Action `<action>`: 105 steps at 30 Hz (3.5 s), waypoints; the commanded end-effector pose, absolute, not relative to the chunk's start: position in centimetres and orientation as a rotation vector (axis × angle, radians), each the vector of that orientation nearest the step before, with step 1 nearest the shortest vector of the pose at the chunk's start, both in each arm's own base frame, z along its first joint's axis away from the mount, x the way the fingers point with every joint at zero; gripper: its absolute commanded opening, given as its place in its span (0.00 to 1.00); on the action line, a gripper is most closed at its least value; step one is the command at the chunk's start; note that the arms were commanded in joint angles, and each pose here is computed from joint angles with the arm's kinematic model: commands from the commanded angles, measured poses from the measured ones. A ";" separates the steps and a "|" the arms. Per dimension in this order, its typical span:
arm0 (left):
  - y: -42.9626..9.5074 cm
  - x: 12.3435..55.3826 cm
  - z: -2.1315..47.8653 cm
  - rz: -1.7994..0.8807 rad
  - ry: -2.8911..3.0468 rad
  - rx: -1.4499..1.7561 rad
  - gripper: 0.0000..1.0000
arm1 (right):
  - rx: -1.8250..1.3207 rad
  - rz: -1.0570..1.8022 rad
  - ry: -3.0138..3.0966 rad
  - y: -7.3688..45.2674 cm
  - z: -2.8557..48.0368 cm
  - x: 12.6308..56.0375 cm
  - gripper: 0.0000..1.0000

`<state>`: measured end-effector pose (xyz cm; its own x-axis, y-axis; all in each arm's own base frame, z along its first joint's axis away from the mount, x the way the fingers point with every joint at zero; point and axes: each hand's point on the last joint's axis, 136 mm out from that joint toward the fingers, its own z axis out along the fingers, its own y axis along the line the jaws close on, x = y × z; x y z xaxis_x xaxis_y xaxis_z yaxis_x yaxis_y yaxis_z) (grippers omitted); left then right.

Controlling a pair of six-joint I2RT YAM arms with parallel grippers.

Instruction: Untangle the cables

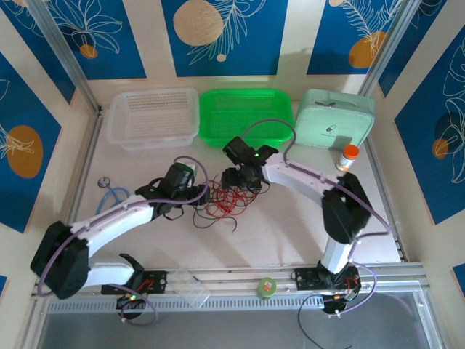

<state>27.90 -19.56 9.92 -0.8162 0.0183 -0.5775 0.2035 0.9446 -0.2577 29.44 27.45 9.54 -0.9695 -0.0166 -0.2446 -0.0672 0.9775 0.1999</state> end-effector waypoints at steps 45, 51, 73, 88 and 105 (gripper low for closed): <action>-14.7 26.2 14.8 -0.475 2.492 0.083 0.77 | 0.194 0.381 2.837 21.9 10.0 21.4 0.67; -18.8 23.7 13.8 -0.632 2.581 0.120 0.84 | 0.034 0.235 2.814 21.5 12.3 22.6 0.75; -21.9 26.3 0.9 -0.016 2.833 0.121 0.69 | -0.177 -0.043 3.021 18.9 1.0 26.8 0.47; -11.3 27.5 4.6 0.123 2.723 -0.067 0.64 | 0.563 0.391 2.912 14.9 3.8 21.9 0.12; -18.4 25.9 12.5 -0.342 2.663 0.114 0.78 | 0.002 0.435 2.856 22.0 12.1 25.1 0.66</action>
